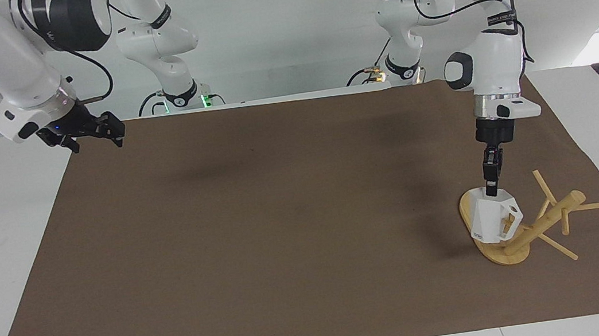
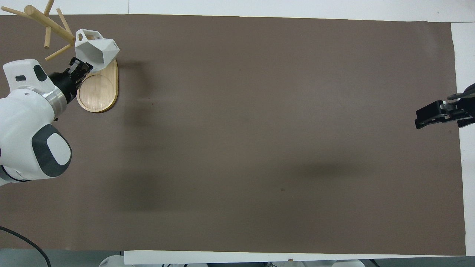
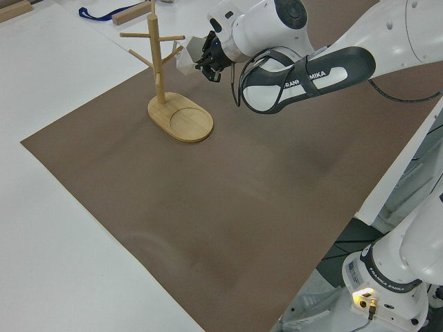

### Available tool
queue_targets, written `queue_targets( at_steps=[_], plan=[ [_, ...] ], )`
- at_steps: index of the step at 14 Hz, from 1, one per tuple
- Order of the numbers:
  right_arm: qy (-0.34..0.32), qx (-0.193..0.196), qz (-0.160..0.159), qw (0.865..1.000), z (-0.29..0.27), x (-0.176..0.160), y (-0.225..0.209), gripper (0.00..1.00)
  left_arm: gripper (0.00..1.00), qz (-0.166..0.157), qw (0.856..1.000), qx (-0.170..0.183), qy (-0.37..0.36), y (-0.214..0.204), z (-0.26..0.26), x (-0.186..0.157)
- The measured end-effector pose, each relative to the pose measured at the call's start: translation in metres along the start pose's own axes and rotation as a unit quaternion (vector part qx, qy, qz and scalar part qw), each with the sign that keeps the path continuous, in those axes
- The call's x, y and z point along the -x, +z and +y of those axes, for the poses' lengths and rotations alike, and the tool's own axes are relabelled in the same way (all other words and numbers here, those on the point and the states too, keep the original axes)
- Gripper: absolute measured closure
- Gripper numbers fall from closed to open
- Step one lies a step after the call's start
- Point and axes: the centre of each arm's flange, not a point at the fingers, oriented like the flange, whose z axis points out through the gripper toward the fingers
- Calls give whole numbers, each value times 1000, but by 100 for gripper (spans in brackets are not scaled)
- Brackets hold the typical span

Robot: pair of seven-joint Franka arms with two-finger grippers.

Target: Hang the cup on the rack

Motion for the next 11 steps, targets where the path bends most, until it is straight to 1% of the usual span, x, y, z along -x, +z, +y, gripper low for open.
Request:
queue_targets(
  at_steps=[4, 6, 7, 8, 11],
  plan=[
    [7, -2, -7, 1000, 7, 0, 7, 0, 97, 2, 1000, -8, -14, 1, -9, -10],
    [6, -2, -5, 1000, 7, -1, 10, 0, 97, 2, 1000, -11, -16, 2, -11, -12],
    [6, -1, -3, 1000, 6, -2, 12, 0, 92, 1, 1000, -12, -17, 3, -11, -13],
    [5, -1, -1, 1000, 6, -3, 13, 0, 92, -3, 1000, -14, -17, 3, -8, -14],
    [5, -2, -1, 1000, 6, -3, 15, 0, 62, -9, 1000, -17, -19, 2, -4, -17]
  ],
)
